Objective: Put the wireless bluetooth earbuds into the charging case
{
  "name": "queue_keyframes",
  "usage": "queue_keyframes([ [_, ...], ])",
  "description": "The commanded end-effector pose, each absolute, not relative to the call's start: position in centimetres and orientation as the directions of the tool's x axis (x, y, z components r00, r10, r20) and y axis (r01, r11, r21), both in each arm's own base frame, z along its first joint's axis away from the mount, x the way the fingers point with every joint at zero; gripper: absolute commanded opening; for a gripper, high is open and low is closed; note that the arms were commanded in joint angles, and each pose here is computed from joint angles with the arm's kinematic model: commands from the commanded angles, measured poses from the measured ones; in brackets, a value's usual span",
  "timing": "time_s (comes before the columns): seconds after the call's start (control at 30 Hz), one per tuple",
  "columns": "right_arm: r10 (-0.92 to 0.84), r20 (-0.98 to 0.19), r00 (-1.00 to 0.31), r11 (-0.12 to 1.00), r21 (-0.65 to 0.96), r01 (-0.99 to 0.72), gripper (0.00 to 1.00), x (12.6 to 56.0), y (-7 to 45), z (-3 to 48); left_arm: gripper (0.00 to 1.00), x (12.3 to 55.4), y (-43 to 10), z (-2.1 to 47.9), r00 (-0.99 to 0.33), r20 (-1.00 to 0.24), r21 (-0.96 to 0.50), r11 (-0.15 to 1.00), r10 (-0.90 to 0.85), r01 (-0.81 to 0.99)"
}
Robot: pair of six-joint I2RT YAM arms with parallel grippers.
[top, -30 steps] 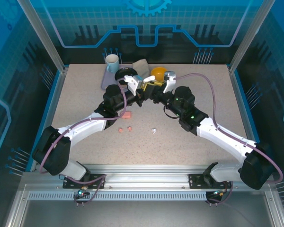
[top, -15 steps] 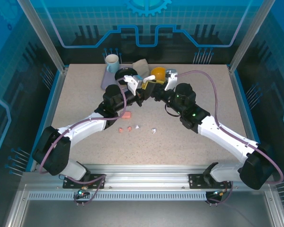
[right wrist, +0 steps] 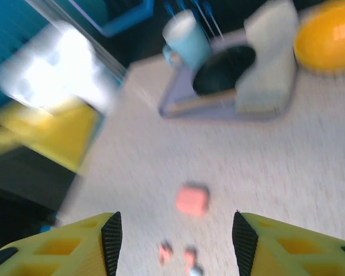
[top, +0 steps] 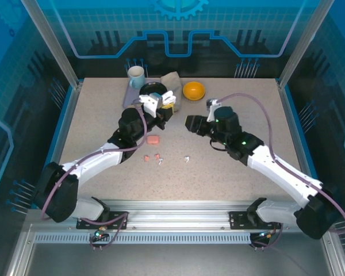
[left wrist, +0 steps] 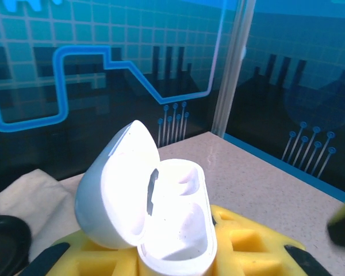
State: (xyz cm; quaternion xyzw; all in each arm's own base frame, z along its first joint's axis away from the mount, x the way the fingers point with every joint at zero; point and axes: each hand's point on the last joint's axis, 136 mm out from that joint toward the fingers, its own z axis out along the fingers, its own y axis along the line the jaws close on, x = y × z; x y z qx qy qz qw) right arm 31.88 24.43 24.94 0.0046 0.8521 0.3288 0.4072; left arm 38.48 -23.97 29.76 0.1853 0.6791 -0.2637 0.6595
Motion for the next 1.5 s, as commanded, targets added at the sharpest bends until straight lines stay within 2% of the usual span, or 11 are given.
queue_keyframes([
  [0.0, 0.173, -0.485, -0.857, 0.851, 0.512, -0.119, 0.56, 28.5, 25.6, 16.4, 0.00, 37.9, -22.0, 31.3, -0.039, -0.989, -0.139, 0.823, -0.140, 0.552],
  [0.17, 0.062, -0.369, -0.927, 0.919, 0.383, -0.091, 0.57, 26.8, 29.2, 10.9, 0.00, 37.3, -19.3, 31.2, -0.054, -0.981, -0.188, 0.857, -0.185, 0.479],
  [0.33, -0.034, -0.305, -0.952, 0.952, 0.280, -0.123, 0.56, 26.3, 32.4, 7.6, 0.00, 37.1, -17.4, 30.6, -0.082, -0.975, -0.220, 0.880, -0.205, 0.422],
  [0.53, -0.056, -0.265, -0.963, 0.956, 0.264, -0.128, 0.52, 26.3, 34.8, 5.8, 0.00, 36.8, -16.4, 30.4, -0.080, -0.974, -0.224, 0.886, -0.210, 0.405],
  [1.1, -0.067, -0.210, -0.975, 0.968, 0.225, -0.115, 0.45, 27.1, 36.3, 2.6, 0.00, 37.0, -16.3, 29.8, -0.079, -0.975, -0.222, 0.885, -0.208, 0.409],
  [1.47, -0.025, -0.217, -0.976, 0.984, 0.164, -0.062, 0.41, 27.2, 32.4, 2.2, 0.00, 37.0, -16.5, 29.9, -0.081, -0.974, -0.225, 0.881, -0.211, 0.416],
])
